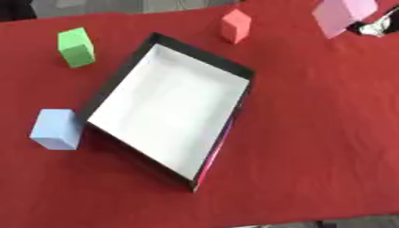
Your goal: Pick up objects on the table and place them in the box.
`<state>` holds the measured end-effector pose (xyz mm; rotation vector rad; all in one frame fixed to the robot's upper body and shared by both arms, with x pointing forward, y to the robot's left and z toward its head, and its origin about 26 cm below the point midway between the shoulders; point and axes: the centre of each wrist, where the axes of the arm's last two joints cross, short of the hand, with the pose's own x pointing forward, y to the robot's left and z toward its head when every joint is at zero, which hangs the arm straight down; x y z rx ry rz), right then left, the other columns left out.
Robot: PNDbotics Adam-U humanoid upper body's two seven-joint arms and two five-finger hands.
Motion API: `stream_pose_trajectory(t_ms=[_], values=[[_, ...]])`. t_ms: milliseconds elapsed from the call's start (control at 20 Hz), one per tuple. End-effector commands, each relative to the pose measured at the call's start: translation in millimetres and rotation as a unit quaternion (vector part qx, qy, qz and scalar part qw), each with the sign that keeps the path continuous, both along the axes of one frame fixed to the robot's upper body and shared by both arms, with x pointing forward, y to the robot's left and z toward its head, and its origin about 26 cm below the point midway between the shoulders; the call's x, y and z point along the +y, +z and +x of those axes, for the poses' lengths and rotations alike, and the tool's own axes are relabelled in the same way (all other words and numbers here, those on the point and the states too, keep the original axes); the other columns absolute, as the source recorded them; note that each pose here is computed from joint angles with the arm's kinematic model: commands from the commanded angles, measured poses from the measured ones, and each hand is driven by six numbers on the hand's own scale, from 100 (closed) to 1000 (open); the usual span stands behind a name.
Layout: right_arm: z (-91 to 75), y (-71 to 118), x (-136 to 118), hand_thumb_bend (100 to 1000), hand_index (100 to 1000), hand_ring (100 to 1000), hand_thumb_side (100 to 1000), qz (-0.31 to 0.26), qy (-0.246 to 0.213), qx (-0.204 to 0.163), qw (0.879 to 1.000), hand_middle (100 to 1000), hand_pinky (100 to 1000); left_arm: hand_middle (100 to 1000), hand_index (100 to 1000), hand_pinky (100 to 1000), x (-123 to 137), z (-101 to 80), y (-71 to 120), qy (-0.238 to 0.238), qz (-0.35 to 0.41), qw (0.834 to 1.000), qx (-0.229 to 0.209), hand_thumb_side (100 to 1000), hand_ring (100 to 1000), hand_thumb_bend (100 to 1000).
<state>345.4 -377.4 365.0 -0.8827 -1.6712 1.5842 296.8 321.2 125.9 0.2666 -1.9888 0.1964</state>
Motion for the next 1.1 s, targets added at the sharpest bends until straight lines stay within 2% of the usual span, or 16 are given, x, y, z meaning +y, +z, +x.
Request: stream_pose_trajectory(t_ms=[50,250,500,600,850,1100], values=[[4.5,20.0,48,113,517,630,100,-0.01,0.059,-0.015,0.998,430,786,729,822,906,10,-2.0,12.3,0.011,0.025,1.0,-0.014,776,645,150],[26.4,24.4,118,120,519,630,100,-0.023,0.143,-0.001,0.989,435,782,730,822,906,15,-3.5,11.9,0.022,0.029,0.999,-0.013,767,648,155],[40.0,11.9,186,115,520,625,100,-0.044,0.226,0.026,0.973,437,777,730,821,906,24,-7.2,11.3,0.049,0.031,0.998,-0.015,759,649,158],[38.1,5.0,206,116,520,624,100,-0.045,0.252,0.027,0.966,436,775,729,821,906,29,-9.1,10.7,0.061,0.033,0.998,-0.014,758,649,158],[19.7,-13.0,248,118,521,625,100,-0.068,0.315,0.027,0.946,441,767,729,821,905,43,-15.8,9.3,0.089,0.051,0.995,-0.008,752,648,154],[17.2,-41.1,270,100,522,624,100,-0.096,0.328,0.079,0.936,441,769,728,821,905,49,-19.7,8.4,0.098,0.065,0.993,-0.003,752,647,151]])
